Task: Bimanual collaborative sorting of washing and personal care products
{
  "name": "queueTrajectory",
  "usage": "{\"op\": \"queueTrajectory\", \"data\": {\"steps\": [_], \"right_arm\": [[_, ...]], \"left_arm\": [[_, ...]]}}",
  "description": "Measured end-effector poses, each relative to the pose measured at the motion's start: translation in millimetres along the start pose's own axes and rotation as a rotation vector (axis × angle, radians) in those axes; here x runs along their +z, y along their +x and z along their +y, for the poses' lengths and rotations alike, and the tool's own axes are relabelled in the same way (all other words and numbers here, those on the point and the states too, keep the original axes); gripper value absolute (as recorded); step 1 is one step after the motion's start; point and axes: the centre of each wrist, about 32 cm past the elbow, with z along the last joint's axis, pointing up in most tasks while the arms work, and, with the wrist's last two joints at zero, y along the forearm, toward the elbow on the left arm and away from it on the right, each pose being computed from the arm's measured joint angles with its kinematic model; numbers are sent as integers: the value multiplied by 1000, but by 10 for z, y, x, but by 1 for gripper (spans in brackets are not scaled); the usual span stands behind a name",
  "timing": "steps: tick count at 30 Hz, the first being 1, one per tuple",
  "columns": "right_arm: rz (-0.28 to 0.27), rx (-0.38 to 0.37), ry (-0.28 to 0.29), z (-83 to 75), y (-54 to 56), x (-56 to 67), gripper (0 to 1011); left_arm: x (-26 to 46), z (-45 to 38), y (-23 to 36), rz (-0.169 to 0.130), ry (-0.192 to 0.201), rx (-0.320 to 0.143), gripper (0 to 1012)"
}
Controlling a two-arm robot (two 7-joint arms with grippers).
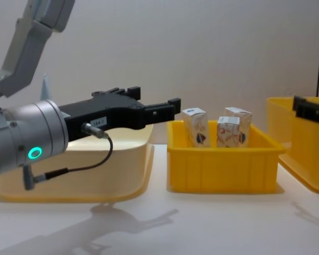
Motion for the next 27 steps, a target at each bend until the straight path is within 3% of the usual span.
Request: {"op": "queueTrajectory", "data": {"steps": [11,27], "right_arm": [[38,65,-9,-200,-166,-90,1001],[41,69,-10,-214,-177,-96,1001]], "left_arm": [[-28,65,-157,-52,47,123,1003],[-55,159,-373,-133,94,296,1003]]}}
